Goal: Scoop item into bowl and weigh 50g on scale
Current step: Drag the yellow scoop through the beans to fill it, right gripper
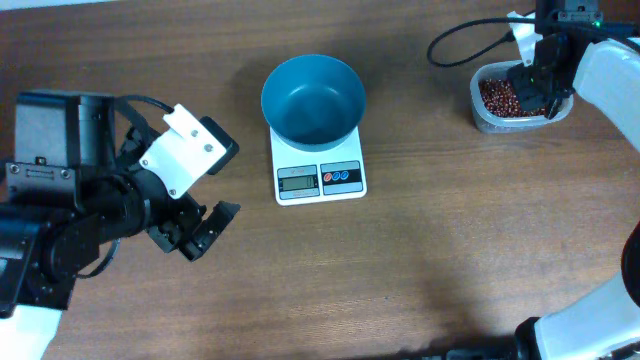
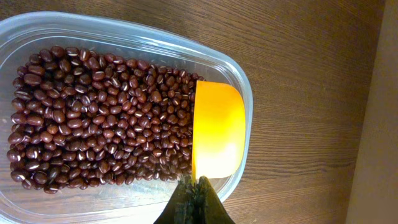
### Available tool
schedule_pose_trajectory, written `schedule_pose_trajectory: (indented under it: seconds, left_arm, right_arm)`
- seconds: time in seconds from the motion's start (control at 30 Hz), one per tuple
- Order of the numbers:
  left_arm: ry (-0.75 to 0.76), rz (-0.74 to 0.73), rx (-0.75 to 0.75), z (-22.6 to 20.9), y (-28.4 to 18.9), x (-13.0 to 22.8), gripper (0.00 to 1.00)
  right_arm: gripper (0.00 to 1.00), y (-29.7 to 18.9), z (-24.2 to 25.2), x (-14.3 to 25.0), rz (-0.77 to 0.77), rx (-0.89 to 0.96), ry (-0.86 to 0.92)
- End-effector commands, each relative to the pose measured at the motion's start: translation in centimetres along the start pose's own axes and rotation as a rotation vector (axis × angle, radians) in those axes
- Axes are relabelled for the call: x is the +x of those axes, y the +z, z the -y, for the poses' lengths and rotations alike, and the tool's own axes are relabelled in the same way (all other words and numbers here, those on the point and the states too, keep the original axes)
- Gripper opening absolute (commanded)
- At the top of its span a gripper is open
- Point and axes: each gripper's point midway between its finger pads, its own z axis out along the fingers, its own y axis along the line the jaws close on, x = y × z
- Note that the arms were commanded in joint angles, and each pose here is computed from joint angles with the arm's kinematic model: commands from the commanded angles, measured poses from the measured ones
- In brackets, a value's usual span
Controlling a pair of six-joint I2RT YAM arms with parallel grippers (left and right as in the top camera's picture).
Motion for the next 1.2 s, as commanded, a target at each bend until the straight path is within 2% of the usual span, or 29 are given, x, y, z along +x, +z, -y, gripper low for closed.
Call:
schedule_pose_trajectory:
  seconds: [0.0, 0.1, 0.33, 0.5, 0.77, 0.97, 1.03, 1.17]
  left_arm:
    - [0.017, 0.013, -0.012, -0.3, -0.5, -0.5, 0.99]
    - [0.018, 0.014, -0.012, -0.3, -0.5, -0.5, 0.99]
    - [0.018, 0.014, -0.012, -0.3, -0.5, -0.5, 0.99]
    - [0.018, 0.014, -0.012, -0.3, -0.5, -0.5, 0.99]
    - [0.018, 0.014, -0.012, -0.3, -0.5, -0.5, 0.99]
    - [0.018, 0.014, -0.012, -0.3, -0.5, -0.5, 0.99]
    - [0.018, 0.014, -0.012, -0.3, -0.5, -0.5, 0.99]
    - [0.018, 0.014, -0.012, -0.3, -0.5, -0.5, 0.99]
  right_arm:
    - [0.04, 0.0, -0.5, -0.6, 0.02, -0.027, 0.006]
    - [0.04, -0.2, -2.5, -1.5, 0.071, -0.146, 0.02]
    - [0.04, -0.3, -3.2, 0.2, 0.001, -0.176, 0.045]
    - [0.04, -0.8, -5.0, -0.6, 0.038, -0.287, 0.095]
    - [0.04, -1.0, -5.8, -0.4, 0.025, -0.352, 0.165]
    - [0.04, -1.0, -4.9, 0.2, 0.04, -0.567, 0.405]
    - [0.04, -0.6, -3.8, 0.7, 0.02, -0.573, 0.512]
    - [0.04, -0.8, -3.5, 0.7, 0.04, -0.647, 0.558]
